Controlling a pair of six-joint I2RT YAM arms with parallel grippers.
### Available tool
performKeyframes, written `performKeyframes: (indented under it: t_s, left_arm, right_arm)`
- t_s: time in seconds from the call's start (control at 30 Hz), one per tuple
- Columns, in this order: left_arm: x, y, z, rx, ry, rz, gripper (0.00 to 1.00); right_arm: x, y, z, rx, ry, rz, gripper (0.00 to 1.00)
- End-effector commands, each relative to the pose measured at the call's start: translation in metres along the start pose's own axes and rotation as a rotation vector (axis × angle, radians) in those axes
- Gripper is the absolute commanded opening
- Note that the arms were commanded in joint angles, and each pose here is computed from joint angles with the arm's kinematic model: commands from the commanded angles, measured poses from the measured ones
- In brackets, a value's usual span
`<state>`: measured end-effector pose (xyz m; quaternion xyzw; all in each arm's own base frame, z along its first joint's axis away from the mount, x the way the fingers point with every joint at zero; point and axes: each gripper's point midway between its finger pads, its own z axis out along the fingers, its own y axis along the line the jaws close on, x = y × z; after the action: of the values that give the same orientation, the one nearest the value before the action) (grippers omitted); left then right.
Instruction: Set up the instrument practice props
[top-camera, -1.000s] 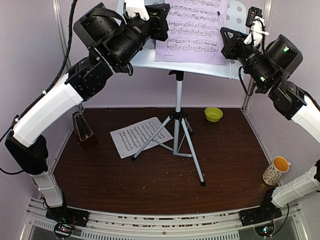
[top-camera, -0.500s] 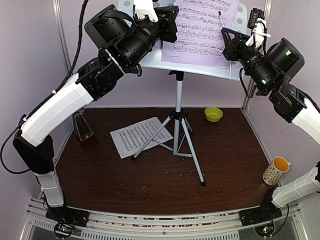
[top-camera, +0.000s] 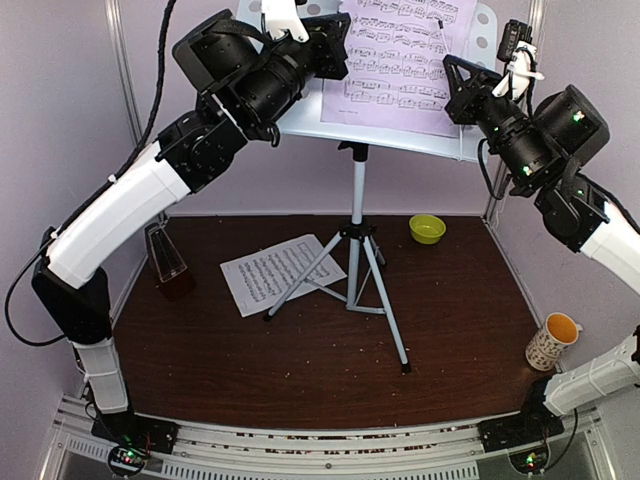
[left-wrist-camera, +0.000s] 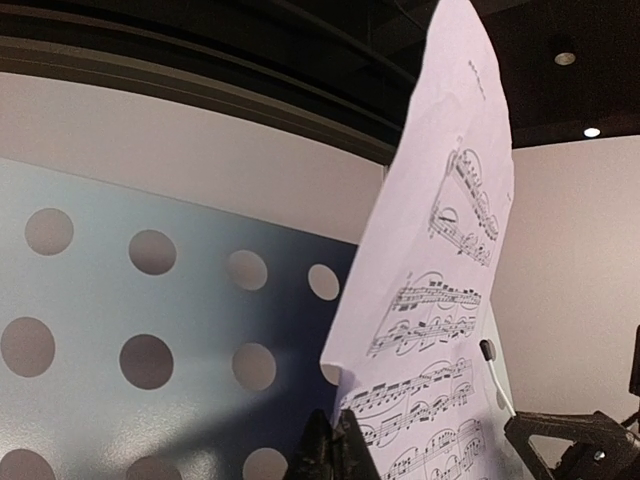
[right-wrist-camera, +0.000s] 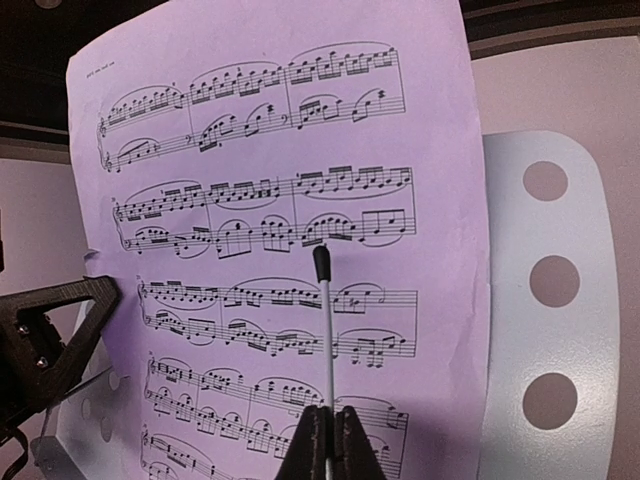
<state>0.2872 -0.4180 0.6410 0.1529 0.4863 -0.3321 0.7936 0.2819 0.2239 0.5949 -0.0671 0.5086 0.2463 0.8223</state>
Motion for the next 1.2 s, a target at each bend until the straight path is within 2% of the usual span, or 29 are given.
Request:
performKeyframes:
  t_s: [0.0,1.0,1.17]
  left_arm:
    - [0.004,0.000,0.005,0.017,-0.007,-0.046,0.00]
    - [0.035,-0.019,0.016,0.089,0.035,-0.081,0.00]
    - [0.035,-0.008,0.016,0.051,0.044,-0.055,0.00]
  right_arm:
    - [-0.018,0.000,-0.006,-0.017,-0.056,0.001,0.00]
    - [-0.022,0.010,-0.011,-0.051,-0.103,-0.043,0.00]
    - [-0.021,0.011,-0.013,-0.059,-0.111,-0.054,0.00]
